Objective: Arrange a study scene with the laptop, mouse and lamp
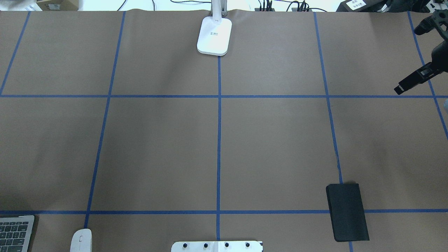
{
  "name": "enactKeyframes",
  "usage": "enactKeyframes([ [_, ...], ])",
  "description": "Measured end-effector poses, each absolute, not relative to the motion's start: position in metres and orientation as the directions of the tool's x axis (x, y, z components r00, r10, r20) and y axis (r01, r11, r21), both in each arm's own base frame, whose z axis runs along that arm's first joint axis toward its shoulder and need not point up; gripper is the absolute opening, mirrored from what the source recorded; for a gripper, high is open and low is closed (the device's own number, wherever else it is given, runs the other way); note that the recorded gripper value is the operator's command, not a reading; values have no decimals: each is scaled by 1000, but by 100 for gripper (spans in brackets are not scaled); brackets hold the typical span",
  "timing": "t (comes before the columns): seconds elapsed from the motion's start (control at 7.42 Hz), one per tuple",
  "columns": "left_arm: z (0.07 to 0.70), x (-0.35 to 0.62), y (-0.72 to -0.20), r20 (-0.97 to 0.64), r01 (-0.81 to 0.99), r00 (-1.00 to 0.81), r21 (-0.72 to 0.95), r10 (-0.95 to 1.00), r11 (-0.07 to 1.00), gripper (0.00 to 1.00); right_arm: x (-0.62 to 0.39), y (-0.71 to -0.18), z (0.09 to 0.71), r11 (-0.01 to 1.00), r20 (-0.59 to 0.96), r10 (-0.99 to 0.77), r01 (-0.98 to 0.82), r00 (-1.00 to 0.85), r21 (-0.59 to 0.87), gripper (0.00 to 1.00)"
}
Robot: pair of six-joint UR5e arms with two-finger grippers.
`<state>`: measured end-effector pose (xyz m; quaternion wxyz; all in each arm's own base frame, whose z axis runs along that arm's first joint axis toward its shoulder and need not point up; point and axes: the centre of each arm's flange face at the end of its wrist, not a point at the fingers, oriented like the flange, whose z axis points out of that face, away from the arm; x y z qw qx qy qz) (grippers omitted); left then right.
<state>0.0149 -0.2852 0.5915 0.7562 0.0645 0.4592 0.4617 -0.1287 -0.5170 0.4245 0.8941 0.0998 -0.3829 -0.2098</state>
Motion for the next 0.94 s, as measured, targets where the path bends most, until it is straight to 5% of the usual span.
enactKeyframes([
  [0.94, 589, 20, -294, -594, -665, 110, 552, 797, 503, 86, -128, -516, 426, 893, 643, -450, 299, 619, 337, 100],
])
